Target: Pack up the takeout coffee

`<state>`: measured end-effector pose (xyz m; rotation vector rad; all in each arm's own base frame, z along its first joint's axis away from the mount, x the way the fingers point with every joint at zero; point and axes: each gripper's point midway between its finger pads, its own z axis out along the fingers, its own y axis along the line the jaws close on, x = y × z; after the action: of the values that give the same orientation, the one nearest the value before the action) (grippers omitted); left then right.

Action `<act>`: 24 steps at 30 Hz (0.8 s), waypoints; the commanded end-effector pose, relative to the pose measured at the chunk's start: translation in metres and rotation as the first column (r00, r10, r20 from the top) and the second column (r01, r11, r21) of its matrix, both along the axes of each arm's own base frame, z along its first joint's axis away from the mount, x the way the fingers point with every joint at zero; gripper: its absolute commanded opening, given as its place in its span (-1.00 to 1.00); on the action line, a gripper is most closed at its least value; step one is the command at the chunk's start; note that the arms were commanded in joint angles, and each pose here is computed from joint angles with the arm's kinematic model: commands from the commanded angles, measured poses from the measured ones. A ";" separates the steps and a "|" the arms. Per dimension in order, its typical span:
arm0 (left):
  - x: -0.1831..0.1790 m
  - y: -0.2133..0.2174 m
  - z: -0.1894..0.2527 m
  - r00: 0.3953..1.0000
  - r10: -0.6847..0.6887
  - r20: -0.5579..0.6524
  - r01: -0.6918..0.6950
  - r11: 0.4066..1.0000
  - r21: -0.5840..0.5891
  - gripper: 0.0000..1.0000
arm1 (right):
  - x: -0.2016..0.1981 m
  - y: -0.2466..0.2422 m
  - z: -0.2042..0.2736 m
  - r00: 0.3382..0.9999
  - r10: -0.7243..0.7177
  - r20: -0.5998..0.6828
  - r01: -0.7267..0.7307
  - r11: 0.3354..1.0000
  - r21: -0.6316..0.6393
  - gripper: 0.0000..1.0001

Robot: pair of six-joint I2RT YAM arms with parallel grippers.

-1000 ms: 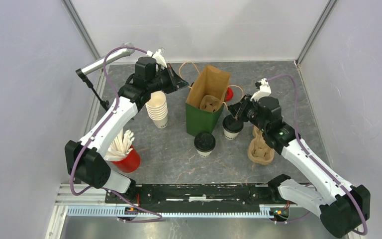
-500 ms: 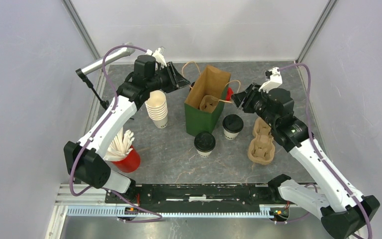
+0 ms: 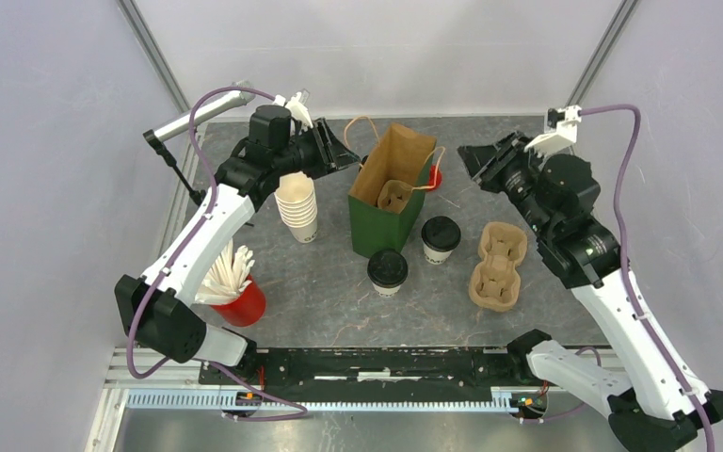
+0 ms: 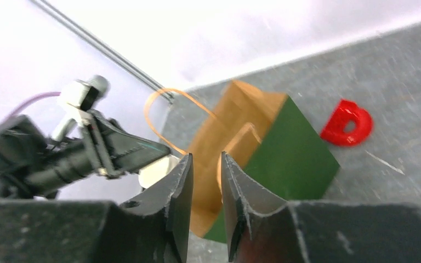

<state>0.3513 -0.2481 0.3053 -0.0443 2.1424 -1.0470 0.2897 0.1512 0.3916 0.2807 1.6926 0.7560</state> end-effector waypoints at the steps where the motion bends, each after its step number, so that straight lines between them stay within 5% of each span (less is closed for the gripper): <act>1: -0.007 -0.001 0.029 0.996 -0.030 0.078 0.032 0.999 -0.019 -0.03 | 0.005 0.025 0.055 0.984 0.110 0.138 -0.118 0.992 0.053 -0.43; 7: -0.005 -0.001 0.026 0.997 -0.032 0.076 0.033 0.999 -0.013 -0.16 | 0.017 0.067 0.069 0.966 0.206 0.158 -0.214 0.976 0.030 -0.52; 11: -0.003 -0.002 0.025 0.996 -0.036 0.078 0.037 0.999 -0.016 -0.31 | 0.037 0.093 0.050 0.966 0.255 0.050 -0.254 0.967 -0.026 -0.51; 24: 0.001 0.000 0.008 0.999 -0.016 0.051 0.015 1.000 0.009 -0.61 | 0.037 0.029 -0.088 0.979 0.056 -0.197 -0.089 0.983 -0.161 -0.57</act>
<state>0.3511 -0.2479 0.3044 -0.0449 2.1461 -1.0452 0.3322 0.1899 0.3172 0.1753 1.9494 0.6788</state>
